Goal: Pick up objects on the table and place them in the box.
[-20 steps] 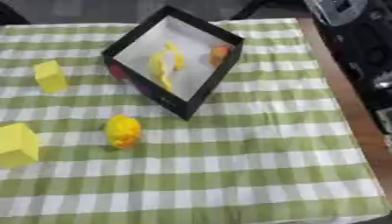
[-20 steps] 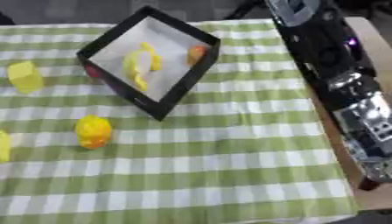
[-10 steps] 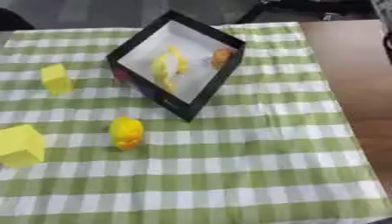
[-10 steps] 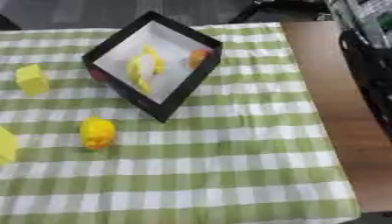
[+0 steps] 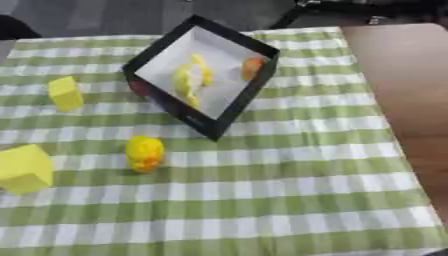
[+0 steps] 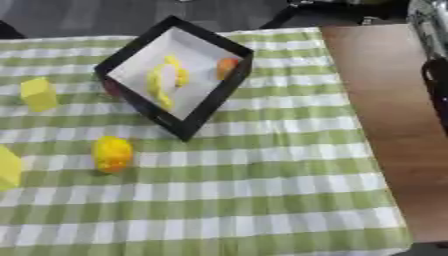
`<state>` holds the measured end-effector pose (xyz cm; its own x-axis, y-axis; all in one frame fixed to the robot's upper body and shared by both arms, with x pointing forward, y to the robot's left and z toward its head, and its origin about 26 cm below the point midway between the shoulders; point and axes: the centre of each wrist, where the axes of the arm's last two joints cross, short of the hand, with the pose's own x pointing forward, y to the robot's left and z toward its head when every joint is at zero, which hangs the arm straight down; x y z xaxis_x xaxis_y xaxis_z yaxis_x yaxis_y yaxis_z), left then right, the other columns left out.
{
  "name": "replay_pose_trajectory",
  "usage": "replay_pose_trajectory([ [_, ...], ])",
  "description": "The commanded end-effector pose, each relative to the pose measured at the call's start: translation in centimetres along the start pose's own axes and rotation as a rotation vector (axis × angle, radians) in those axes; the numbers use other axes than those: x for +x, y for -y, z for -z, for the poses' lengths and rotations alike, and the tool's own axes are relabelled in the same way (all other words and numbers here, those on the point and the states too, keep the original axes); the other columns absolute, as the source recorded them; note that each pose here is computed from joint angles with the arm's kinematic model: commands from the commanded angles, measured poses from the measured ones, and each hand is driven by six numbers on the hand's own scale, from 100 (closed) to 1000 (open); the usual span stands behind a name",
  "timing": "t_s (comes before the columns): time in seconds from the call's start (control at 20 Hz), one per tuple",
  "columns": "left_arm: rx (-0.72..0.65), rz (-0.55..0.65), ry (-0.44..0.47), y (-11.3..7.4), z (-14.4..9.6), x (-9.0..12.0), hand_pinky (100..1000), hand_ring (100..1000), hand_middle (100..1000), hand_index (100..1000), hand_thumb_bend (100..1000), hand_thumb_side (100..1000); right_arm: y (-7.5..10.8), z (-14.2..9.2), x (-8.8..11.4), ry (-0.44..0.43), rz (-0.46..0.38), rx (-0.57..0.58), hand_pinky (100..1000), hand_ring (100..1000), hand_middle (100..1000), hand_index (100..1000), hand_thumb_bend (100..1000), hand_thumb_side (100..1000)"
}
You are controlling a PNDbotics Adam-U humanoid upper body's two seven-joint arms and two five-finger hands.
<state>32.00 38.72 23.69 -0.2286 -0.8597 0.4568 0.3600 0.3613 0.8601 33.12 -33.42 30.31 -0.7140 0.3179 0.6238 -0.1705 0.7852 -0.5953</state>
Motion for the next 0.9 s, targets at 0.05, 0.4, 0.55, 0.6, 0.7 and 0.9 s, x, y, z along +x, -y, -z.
replay_pose_trajectory([
  [0.05, -0.106, 0.070, -0.041, -1.1, -0.2, 0.6, 964, 808, 807, 866, 689, 202, 0.6, 0.1, 1.2, 0.018, -0.032, 0.007, 995, 816, 711, 853, 175, 339],
  [0.4, -0.189, 0.084, -0.097, 0.2, 0.9, 0.7, 964, 816, 803, 857, 735, 232, 0.3, -0.1, 0.7, -0.005, -0.022, 0.022, 994, 810, 704, 851, 172, 373],
  [0.55, -0.199, 0.074, -0.116, 0.6, 1.3, 0.3, 964, 817, 803, 856, 756, 243, 0.2, -0.1, 0.5, -0.010, -0.019, 0.026, 994, 808, 701, 850, 170, 378],
  [0.6, -0.200, 0.072, -0.121, 0.6, 1.5, 0.1, 964, 817, 804, 856, 761, 245, 0.2, -0.1, 0.4, -0.012, -0.018, 0.027, 994, 807, 700, 849, 170, 378],
  [0.7, -0.201, 0.070, -0.130, 0.8, 1.8, -0.2, 964, 820, 805, 854, 771, 251, 0.1, -0.2, 0.4, -0.015, -0.016, 0.028, 993, 805, 699, 849, 168, 381],
  [0.9, -0.207, 0.076, -0.137, 1.0, 2.8, -0.6, 961, 820, 807, 853, 789, 247, 0.1, -0.3, 0.2, -0.022, -0.011, 0.028, 993, 803, 697, 848, 166, 385],
])
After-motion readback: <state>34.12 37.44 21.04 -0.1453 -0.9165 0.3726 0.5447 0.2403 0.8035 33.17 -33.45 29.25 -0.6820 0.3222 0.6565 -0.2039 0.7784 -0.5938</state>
